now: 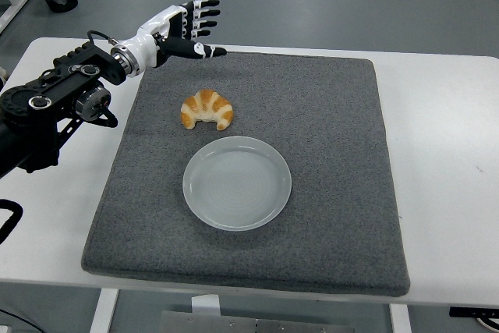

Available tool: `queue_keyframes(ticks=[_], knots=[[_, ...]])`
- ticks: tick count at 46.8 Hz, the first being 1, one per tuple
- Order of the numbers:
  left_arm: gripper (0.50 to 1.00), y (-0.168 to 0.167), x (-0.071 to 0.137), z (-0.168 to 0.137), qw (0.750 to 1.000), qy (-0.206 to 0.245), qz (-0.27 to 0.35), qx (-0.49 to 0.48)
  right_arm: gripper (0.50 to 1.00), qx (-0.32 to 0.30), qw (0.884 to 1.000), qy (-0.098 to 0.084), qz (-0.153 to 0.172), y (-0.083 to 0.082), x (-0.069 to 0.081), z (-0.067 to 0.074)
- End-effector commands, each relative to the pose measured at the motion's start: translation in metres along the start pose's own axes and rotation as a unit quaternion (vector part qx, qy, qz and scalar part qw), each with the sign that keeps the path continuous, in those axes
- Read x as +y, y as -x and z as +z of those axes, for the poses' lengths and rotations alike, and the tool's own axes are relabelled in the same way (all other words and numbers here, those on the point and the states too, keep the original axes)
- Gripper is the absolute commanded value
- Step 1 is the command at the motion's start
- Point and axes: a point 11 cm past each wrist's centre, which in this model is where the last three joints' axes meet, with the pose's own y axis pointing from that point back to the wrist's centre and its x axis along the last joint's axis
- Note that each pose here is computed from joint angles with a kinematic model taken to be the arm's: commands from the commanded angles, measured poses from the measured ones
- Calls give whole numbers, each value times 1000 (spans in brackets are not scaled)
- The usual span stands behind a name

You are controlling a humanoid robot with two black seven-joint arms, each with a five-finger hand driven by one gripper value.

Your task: Place the bread on the plate

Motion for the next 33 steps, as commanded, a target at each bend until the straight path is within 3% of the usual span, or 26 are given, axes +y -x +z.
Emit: queue_keyframes(ticks=[1,13,33], knots=[[986,4,4,0,998,-5,-21,-52,932,0,1000,0,0,0,0,0],[979,26,17,-4,975,-17,-90,-201,932,0,1000,0,0,0,0,0],[971,24,19,-14,934,-34,-97,-341,930,0,1000,0,0,0,0,0]])
